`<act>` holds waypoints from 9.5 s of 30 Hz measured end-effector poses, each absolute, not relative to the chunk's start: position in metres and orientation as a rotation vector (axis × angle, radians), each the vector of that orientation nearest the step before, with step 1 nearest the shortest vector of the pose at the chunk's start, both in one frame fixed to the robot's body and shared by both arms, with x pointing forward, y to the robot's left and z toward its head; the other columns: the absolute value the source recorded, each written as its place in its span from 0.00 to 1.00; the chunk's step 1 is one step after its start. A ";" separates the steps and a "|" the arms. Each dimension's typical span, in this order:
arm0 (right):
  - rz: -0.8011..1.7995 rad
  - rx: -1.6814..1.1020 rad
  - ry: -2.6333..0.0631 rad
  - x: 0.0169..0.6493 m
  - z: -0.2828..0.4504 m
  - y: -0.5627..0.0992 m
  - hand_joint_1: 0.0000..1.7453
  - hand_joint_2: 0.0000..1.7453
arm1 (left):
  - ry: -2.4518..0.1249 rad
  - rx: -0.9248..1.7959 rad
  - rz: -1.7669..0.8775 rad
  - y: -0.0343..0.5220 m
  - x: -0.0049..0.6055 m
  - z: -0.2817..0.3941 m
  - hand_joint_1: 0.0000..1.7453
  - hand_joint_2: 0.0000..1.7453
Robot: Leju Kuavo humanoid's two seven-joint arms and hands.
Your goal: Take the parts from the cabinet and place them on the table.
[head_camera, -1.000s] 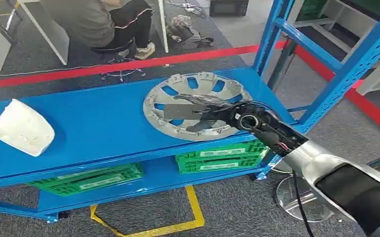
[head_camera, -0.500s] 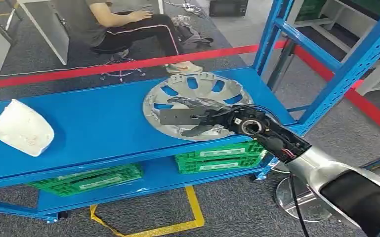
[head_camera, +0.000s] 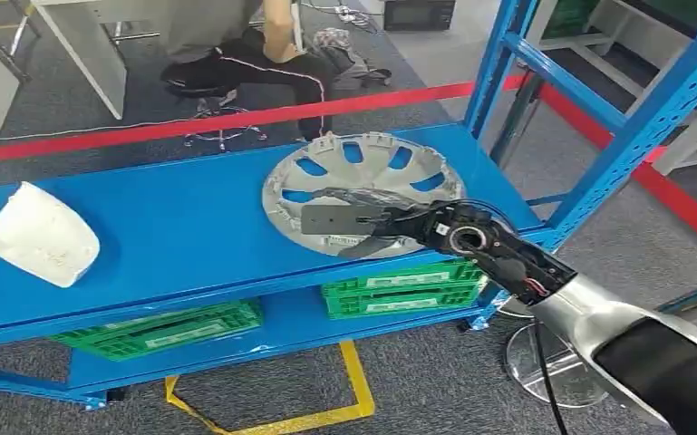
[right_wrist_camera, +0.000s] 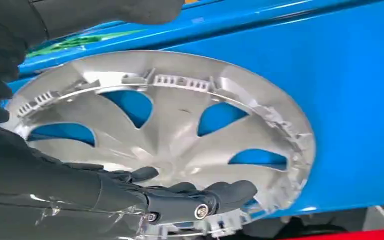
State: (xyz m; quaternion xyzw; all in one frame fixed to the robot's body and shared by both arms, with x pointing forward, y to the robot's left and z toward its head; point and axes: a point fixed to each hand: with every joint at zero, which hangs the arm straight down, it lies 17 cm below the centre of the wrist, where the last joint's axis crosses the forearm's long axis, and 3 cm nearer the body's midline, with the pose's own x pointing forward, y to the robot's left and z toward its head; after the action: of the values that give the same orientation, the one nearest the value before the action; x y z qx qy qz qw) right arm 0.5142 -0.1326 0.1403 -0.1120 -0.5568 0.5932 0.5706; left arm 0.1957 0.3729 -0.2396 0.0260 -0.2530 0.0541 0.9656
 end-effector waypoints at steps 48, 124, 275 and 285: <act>1.350 -0.338 -1.141 0.531 0.075 -0.214 0.00 1.00 | -0.503 0.063 0.127 0.379 0.186 -0.242 0.00 0.00; 1.596 -0.261 -1.105 0.504 0.025 -0.116 1.00 1.00 | -0.515 0.049 0.094 0.369 0.204 -0.238 0.00 0.00; 0.715 1.097 -1.689 0.472 0.410 0.001 1.00 1.00 | -0.609 0.002 0.227 0.349 0.226 -0.229 0.00 1.00; 0.730 1.081 -1.680 0.467 0.398 0.015 1.00 1.00 | -0.612 0.001 0.237 0.349 0.227 -0.228 0.00 1.00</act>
State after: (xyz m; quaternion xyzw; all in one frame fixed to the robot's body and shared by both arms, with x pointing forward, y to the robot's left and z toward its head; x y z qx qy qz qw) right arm 0.4670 0.0150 0.3978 0.4444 -0.6902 0.2999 0.4859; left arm 0.2275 0.3494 -0.2280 0.0003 -0.3007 0.1162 0.9466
